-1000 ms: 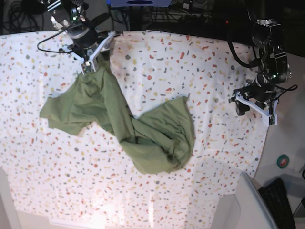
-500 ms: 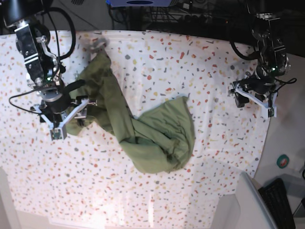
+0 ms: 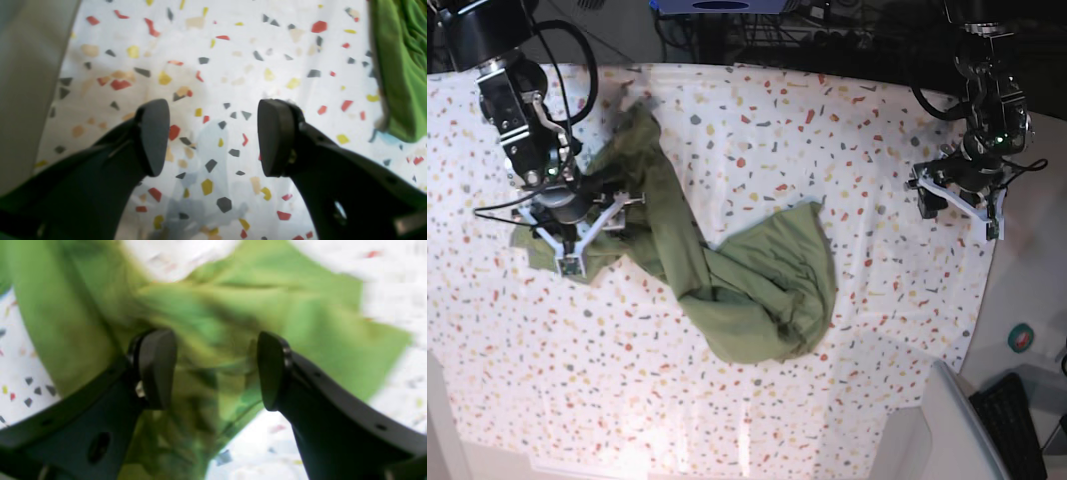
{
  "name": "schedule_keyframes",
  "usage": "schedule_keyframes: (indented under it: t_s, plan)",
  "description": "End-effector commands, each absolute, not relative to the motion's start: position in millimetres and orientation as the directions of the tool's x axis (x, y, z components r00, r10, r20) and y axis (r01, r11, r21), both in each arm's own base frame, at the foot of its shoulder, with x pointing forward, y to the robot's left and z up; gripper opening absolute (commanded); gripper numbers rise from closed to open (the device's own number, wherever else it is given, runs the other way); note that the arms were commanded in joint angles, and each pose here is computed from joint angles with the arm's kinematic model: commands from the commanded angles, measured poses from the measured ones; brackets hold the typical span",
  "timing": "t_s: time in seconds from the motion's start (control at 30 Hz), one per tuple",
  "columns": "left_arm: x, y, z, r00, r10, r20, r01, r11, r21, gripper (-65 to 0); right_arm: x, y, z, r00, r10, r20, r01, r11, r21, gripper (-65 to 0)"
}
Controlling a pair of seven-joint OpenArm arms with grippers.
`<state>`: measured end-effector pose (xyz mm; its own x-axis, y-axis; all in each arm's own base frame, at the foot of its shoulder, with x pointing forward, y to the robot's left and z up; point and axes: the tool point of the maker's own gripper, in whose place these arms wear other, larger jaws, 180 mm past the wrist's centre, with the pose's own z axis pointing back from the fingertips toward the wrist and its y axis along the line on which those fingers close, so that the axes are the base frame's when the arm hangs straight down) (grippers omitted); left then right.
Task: Layout the t-shirt on the table in an organized manner, then fold the t-shirt properly
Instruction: 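Pull the held shirt edge away from the bunched fabric with right gripper, then sweep the right gripper over the shirt to spread the fabric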
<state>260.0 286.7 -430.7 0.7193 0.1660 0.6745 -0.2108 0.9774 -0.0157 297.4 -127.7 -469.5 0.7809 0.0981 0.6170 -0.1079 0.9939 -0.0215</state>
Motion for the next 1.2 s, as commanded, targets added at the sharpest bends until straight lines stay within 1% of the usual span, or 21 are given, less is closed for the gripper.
schedule_keyframes:
  t_s: [0.0, 0.03, 0.07, 0.1, 0.13, 0.17, 0.2, 0.37, 0.5, 0.57, 0.63, 0.77, 0.83, 0.9, 0.97, 1.07, 1.13, 1.17]
  plan:
    - [269.3, 292.4, -418.8, 0.688, 0.155, 0.709, -0.212, 0.977, -0.007, -25.2, 312.6, -132.0, -460.0, 0.753, 0.094, 0.651, -0.096, 0.995, -0.034, -29.7]
    - [269.5, 292.4, -418.6, 0.687, 0.155, 0.710, -0.212, 0.977, -0.007, -25.2, 312.2, -130.7, -462.4, 0.758, 0.091, 0.646, -0.093, 0.995, -0.030, -30.8]
    - [269.5, 292.4, -418.6, 0.687, 0.155, 0.710, -0.212, 0.977, -0.007, -25.2, 312.2, -130.0, -462.5, 0.758, 0.090, 0.646, -0.093, 0.995, -0.029, -34.5]
    - [269.2, 292.5, -419.1, 0.688, 0.155, 0.709, -0.213, 0.977, -0.008, -25.2, 313.1, -128.1, -459.1, 0.752, 0.089, 0.654, -0.096, 0.995, -0.026, -40.5]
    - [269.2, 292.5, -419.1, 0.688, 0.155, 0.709, -0.213, 0.977, -0.008, -25.2, 309.0, -125.2, -457.7, 0.749, 0.088, 0.656, -0.101, 0.995, -0.019, -48.3]
    - [269.2, 292.5, -419.1, 0.688, 0.155, 0.709, -0.213, 0.977, -0.008, -25.2, 307.7, -121.1, -452.3, 0.739, 0.087, 0.668, -0.107, 0.994, -0.011, -57.5]
    - [269.2, 292.0, -419.3, 0.689, 0.155, 0.708, -0.211, 0.977, -0.008, -25.2, 306.3, -117.1, -446.7, 0.729, 0.085, 0.679, -0.114, 0.993, -0.002, -65.0]
    - [270.5, 292.0, -418.5, 0.686, 0.155, 0.711, -0.211, 0.977, -0.008, -25.2, 293.9, -93.0, -407.4, 0.660, 0.066, 0.749, -0.155, 0.987, 0.050, -65.0]
    - [291.3, 267.9, -414.1, 0.676, 0.134, 0.725, -0.159, 0.987, -0.034, -25.2, 267.9, -72.1, -372.9, 0.612, 0.037, 0.790, -0.196, 0.975, 0.106, -65.0]
    - [302.9, 252.1, -413.1, 0.674, 0.112, 0.730, -0.120, 0.992, -0.042, -25.2, 248.8, -64.7, -368.1, 0.618, 0.034, 0.785, -0.214, 0.969, 0.126, -65.0]
    - [317.8, 234.7, -412.0, 0.672, 0.088, 0.735, -0.074, 0.996, -0.052, -25.2, 220.3, -42.0, -375.7, 0.653, 0.054, 0.756, -0.268, 0.949, 0.164, -65.0]
    - [339.0, 226.3, -411.9, 0.669, 0.096, 0.737, -0.062, 0.995, -0.074, -25.5, 166.2, -3.4, -394.9, 0.708, 0.157, 0.688, -0.403, 0.890, 0.211, -65.0]
    - [345.0, 229.3, -413.0, 0.669, 0.106, 0.735, -0.072, 0.994, -0.078, -25.5, 142.4, 7.5, -406.6, 0.722, 0.225, 0.654, -0.466, 0.857, 0.219, -65.0]
    - [346.3, 239.6, -413.6, 0.675, 0.097, 0.732, -0.079, 0.995, -0.059, -25.5, 126.8, 12.0, -419.6, 0.734, 0.272, 0.622, -0.498, 0.839, 0.221, -65.0]
    - [345.0, 263.5, -409.7, 0.667, 0.110, 0.737, -0.121, 0.992, -0.039, -25.3, 121.2, 8.0, -438.1, 0.751, 0.310, 0.584, -0.506, 0.838, 0.206, -65.0]
    - [338.6, 303.7, -400.7, 0.636, 0.175, 0.752, -0.225, 0.974, -0.036, -25.3, 113.8, -0.8, -461.4, 0.770, 0.352, 0.533, -0.510, 0.840, 0.183, -65.0]
    - [334.0, 329.4, -391.8, 0.613, 0.199, 0.765, -0.277, 0.961, -0.028, -25.3, 112.2, -3.2, -463.8, 0.774, 0.354, 0.525, -0.508, 0.843, 0.180, -65.0]
    - [328.7, 335.1, -392.4, 0.618, 0.192, 0.762, -0.275, 0.961, -0.020, -25.3, 112.4, -2.8, -462.2, 0.772, 0.353, 0.529, -0.509, 0.842, 0.181, -65.0]
